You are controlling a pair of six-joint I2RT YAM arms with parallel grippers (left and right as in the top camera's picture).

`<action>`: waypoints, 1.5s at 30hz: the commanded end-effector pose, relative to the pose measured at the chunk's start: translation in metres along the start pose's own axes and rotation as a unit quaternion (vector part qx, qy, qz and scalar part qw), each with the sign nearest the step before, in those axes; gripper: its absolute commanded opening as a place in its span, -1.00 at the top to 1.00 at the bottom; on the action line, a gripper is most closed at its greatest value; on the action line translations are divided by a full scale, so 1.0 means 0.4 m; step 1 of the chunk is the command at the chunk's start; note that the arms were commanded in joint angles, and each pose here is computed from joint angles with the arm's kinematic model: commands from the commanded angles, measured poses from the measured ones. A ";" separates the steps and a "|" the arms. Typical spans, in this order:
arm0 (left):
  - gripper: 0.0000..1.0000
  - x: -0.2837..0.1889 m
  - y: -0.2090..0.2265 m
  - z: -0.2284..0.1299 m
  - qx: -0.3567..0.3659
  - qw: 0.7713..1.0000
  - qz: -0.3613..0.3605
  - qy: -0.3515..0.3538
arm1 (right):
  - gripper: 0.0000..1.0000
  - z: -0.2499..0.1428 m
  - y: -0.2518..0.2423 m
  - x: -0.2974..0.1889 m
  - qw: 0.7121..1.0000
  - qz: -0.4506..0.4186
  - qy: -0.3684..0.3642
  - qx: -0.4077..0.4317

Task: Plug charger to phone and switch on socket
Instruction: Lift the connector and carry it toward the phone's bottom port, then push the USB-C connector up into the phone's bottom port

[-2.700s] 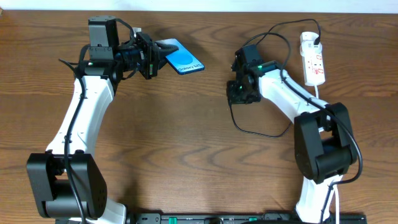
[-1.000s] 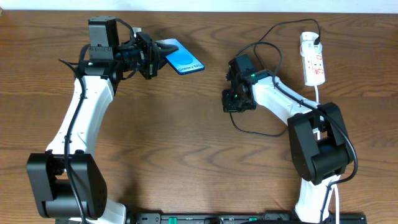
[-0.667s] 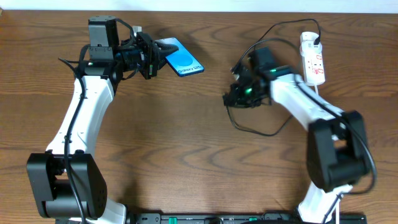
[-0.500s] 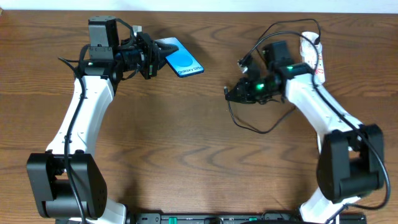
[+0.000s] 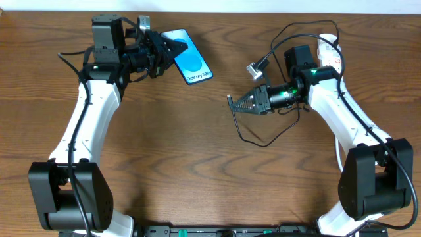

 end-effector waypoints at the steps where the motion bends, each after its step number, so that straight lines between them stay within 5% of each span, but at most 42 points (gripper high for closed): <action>1: 0.85 -0.004 -0.038 0.002 0.080 0.996 -0.033 0.007 | 0.98 -0.025 0.076 -0.005 0.997 0.067 0.016 -0.033; 6: 0.85 -0.013 -0.109 0.004 0.147 0.984 -0.099 0.014 | 0.98 -0.041 0.116 0.008 0.992 0.109 0.037 -0.046; 19: 0.85 -0.012 -0.111 0.004 0.092 0.991 -0.099 0.019 | 0.98 -0.040 0.169 0.090 0.988 0.116 0.072 -0.077; 45: 0.85 -0.012 -0.110 0.004 0.099 0.990 -0.099 0.018 | 0.98 0.001 0.197 0.098 0.989 0.114 0.058 -0.080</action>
Point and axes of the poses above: each gripper's point midway between its finger pads, its own x axis out along the fingers, its own y axis along the line the jaws close on, z = x × y, the point moved 1 cm from there along -x, back along the fingers, and after that the axes turned 15 degrees about x, right-handed, at the moved point
